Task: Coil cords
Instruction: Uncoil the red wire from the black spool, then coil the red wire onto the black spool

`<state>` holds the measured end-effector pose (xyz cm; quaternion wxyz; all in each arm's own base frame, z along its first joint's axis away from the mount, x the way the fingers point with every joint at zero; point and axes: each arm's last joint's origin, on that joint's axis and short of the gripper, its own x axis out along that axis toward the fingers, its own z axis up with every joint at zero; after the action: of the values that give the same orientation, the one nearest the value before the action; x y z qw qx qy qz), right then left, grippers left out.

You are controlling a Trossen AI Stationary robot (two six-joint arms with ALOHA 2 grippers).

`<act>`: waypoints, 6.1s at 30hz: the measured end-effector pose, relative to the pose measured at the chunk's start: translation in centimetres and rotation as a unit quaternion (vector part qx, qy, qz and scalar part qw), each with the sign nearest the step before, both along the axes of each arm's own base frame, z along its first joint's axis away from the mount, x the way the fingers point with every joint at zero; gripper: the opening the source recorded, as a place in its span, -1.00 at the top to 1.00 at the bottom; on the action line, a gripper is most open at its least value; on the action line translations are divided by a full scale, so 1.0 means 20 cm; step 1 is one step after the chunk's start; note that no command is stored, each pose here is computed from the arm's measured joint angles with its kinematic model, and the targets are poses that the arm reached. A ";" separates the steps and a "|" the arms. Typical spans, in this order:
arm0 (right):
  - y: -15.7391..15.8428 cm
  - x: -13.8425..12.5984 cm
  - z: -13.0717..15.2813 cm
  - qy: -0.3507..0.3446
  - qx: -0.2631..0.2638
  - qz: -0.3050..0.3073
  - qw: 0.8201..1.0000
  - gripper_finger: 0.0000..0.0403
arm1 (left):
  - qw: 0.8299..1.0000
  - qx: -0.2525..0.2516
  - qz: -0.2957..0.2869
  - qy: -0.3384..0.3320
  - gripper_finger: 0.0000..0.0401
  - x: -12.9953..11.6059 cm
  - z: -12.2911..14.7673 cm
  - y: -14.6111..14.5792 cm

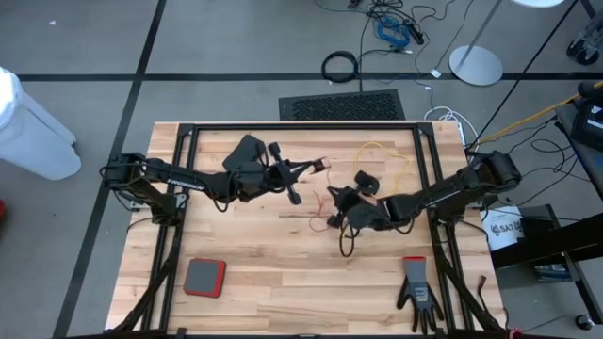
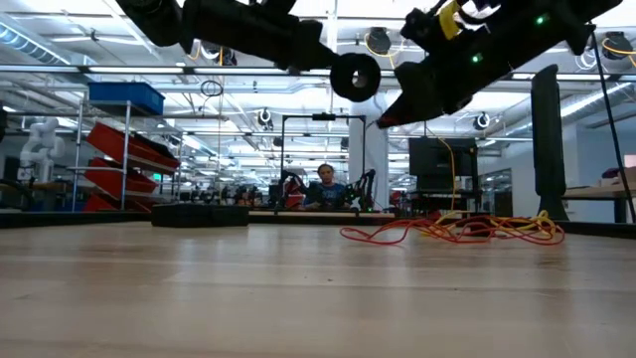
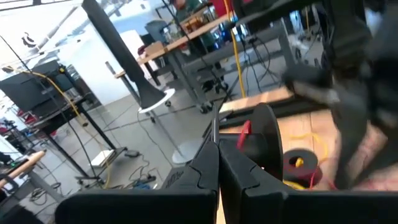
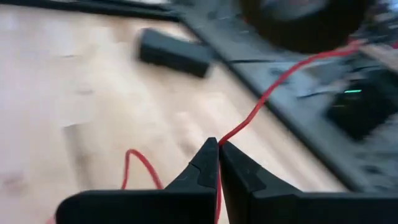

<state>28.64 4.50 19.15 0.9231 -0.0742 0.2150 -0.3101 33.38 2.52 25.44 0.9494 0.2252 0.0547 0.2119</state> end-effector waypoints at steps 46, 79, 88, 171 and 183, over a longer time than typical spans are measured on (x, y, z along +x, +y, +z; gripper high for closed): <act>0.07 -0.33 0.07 0.027 0.012 -0.108 0.994 1.00 | 0.994 0.006 0.020 0.111 1.00 -0.01 -0.10 -0.03; 0.08 -0.37 0.02 0.107 0.104 -0.064 0.987 0.88 | 0.988 0.033 -0.029 0.145 1.00 -0.08 -0.03 -0.14; 0.18 -0.32 0.05 0.089 0.107 0.035 0.990 0.44 | 0.981 0.038 -0.015 0.192 1.00 -0.14 -0.03 -0.14; 0.17 -0.03 0.05 -0.011 -0.005 0.101 0.995 0.71 | 0.997 0.010 -0.056 0.045 1.00 -0.11 0.10 -0.15; 0.17 -0.03 0.06 -0.022 -0.007 0.101 0.995 0.98 | 0.997 0.004 -0.057 0.044 1.00 -0.10 0.10 -0.15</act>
<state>28.10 7.92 20.45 0.9536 -0.0951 0.1838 -0.2187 31.30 -0.39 27.38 0.9557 0.2408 0.0827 0.1480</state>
